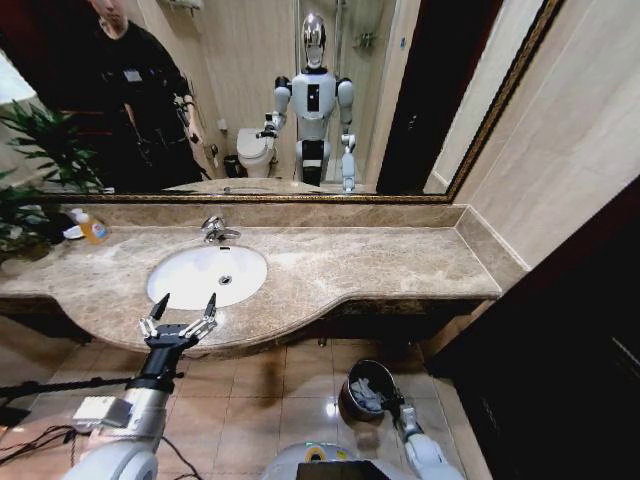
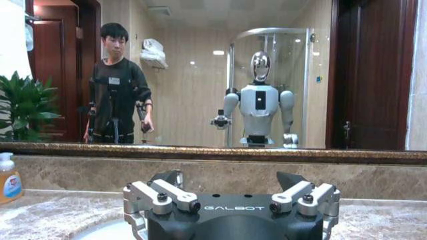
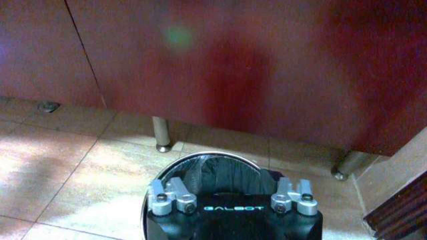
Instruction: Pick up the trash from the sink and place it in the trash bin.
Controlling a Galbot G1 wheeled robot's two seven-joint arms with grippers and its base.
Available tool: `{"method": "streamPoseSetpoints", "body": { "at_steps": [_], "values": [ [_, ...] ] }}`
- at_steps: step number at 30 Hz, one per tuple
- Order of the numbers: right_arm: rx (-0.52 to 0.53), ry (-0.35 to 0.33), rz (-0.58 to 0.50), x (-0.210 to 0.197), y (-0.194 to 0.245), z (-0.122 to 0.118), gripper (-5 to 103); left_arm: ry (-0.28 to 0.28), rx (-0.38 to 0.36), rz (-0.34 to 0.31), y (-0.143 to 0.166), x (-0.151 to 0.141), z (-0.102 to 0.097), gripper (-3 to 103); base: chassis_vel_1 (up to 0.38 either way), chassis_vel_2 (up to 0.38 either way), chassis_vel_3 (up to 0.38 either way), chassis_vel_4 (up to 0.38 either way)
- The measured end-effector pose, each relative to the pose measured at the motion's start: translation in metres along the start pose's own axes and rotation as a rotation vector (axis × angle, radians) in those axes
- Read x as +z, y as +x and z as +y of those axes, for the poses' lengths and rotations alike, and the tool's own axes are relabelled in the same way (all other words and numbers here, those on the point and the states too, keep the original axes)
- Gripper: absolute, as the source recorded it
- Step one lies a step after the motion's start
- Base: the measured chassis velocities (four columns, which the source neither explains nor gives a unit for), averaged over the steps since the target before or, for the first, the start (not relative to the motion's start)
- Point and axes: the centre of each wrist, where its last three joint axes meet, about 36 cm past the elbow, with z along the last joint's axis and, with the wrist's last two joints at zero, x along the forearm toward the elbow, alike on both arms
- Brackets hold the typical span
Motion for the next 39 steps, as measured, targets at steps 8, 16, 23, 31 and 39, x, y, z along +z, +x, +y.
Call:
{"method": "streamPoseSetpoints", "body": {
  "at_steps": [8,16,23,31,39],
  "values": [
    [0.000,-0.001,-0.002,0.002,0.006,0.003,99,0.000,0.000,0.000,0.000,0.000,0.000,100,0.000,0.000,0.000,0.000],
    [0.000,-0.005,-0.006,0.001,0.007,0.008,100,0.000,0.000,0.000,0.000,0.000,0.000,100,0.000,0.000,0.000,0.000],
    [0.001,-0.006,-0.005,0.002,0.010,0.009,100,0.000,0.000,0.000,0.000,0.000,0.000,100,0.000,0.000,0.000,0.000],
    [0.009,-0.007,-0.019,-0.003,0.014,0.005,100,0.000,0.000,0.000,0.000,0.000,0.000,100,0.000,0.000,0.000,0.000],
    [0.033,-0.070,-0.121,-0.060,0.038,-0.008,100,0.000,0.000,0.000,0.000,0.000,0.000,100,0.000,0.000,0.000,0.000]
  ]
}}
